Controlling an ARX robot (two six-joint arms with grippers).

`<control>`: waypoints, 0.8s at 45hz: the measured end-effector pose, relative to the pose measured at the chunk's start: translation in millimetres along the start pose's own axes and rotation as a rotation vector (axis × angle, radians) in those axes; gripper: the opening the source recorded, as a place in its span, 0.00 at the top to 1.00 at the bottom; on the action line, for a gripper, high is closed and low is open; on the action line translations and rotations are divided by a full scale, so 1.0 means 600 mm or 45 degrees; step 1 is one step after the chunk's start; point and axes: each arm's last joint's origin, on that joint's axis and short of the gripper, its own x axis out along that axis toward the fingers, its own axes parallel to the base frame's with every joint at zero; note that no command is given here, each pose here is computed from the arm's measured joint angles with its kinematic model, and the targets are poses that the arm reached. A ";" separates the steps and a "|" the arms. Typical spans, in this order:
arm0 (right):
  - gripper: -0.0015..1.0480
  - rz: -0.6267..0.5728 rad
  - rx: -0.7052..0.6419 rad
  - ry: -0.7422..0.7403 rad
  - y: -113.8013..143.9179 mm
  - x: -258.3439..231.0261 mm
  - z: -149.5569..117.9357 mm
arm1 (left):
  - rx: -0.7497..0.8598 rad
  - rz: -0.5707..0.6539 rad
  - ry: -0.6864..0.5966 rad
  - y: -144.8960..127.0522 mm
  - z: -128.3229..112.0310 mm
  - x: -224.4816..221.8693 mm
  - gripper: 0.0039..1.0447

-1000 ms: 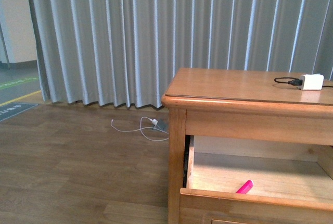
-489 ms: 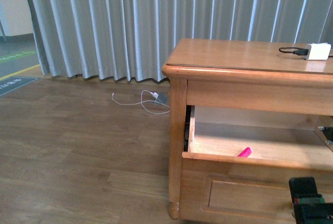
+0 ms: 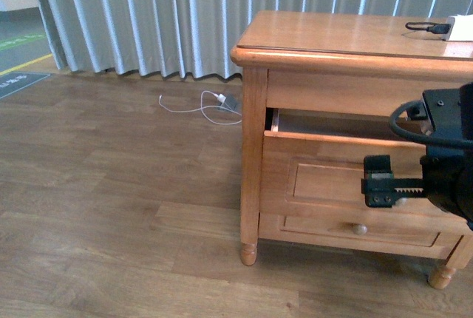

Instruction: Place pink marker in drawer with both arms

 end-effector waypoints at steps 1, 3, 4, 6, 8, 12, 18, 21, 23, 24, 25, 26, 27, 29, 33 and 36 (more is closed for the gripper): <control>0.08 -0.004 0.004 -0.007 0.002 0.006 0.002 | 0.000 0.000 0.000 0.000 0.000 0.000 0.06; 0.08 -0.012 0.008 -0.020 0.004 0.015 0.006 | 0.000 0.000 0.000 0.000 0.000 0.000 0.06; 0.08 -0.019 0.011 -0.032 0.005 0.021 0.008 | 0.000 0.000 0.000 0.000 0.000 0.000 0.06; 0.08 -0.039 0.026 -0.056 0.008 0.034 0.012 | 0.000 0.000 0.000 0.000 0.000 0.000 0.06; 0.08 -0.053 0.045 -0.076 0.011 0.046 0.016 | 0.000 0.000 0.000 0.000 0.000 0.000 0.06; 0.08 -0.068 0.081 -0.099 0.014 0.060 0.020 | 0.000 0.000 0.000 0.000 0.000 0.000 0.06; 0.08 -0.103 0.124 -0.172 0.019 0.080 0.021 | 0.000 0.000 0.000 0.000 0.000 0.000 0.06; 0.08 -0.124 0.143 -0.205 0.020 0.089 0.024 | 0.000 0.000 0.000 0.000 0.000 0.000 0.06; 0.08 -0.137 0.154 -0.228 0.021 0.096 0.028 | 0.000 0.000 0.000 0.000 0.000 0.000 0.06; 0.08 -0.142 0.155 -0.229 0.021 0.098 0.027 | 0.000 0.000 0.000 0.000 0.000 0.000 0.06; 0.08 -0.148 0.160 -0.232 0.021 0.099 0.026 | 0.000 0.000 0.000 0.000 0.000 0.000 0.06; 0.08 -0.151 0.161 -0.233 0.022 0.101 0.026 | 0.000 0.000 0.000 0.000 0.000 0.000 0.06; 0.08 -0.155 0.165 -0.242 0.022 0.102 0.026 | 0.000 0.000 0.000 0.000 0.000 0.000 0.06; 0.08 -0.163 0.171 -0.254 0.021 0.103 0.025 | 0.000 0.000 0.000 0.000 0.000 0.000 0.06; 0.08 -0.168 0.175 -0.269 0.020 0.103 0.026 | 0.000 0.000 0.000 0.000 0.000 0.000 0.06; 0.08 -0.169 0.174 -0.280 0.016 0.102 0.025 | 0.000 0.000 0.000 0.000 0.000 0.000 0.06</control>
